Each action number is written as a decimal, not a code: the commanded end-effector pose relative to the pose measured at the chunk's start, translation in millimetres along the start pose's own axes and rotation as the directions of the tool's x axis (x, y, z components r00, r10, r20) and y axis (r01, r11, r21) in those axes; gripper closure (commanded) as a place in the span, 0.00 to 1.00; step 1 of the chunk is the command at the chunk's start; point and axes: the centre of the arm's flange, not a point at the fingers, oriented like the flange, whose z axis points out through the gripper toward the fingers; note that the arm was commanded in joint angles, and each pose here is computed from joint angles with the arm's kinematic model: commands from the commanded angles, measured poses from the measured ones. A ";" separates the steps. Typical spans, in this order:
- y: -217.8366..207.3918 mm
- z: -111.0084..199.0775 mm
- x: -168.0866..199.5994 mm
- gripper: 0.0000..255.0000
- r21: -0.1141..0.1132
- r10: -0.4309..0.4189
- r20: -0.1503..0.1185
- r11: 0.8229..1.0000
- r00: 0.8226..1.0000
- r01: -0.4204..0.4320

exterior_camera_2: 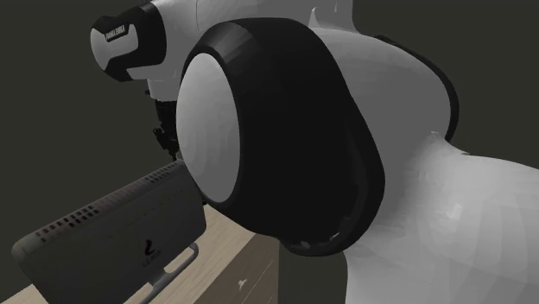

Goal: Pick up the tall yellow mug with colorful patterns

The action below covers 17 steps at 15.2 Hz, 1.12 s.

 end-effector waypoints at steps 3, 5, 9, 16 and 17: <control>-0.2 0.4 -0.1 1.00 0.000 0.000 0.000 1.000 1.000 0.000; -0.2 0.5 0.0 1.00 0.000 0.000 0.000 1.000 1.000 0.000; 0.7 -4.7 -0.3 1.00 0.000 0.000 0.000 1.000 1.000 0.000; 1.9 -41.6 -2.9 1.00 0.000 0.000 0.000 1.000 1.000 0.000; 2.0 -46.9 -3.3 1.00 0.000 0.000 0.000 1.000 1.000 0.000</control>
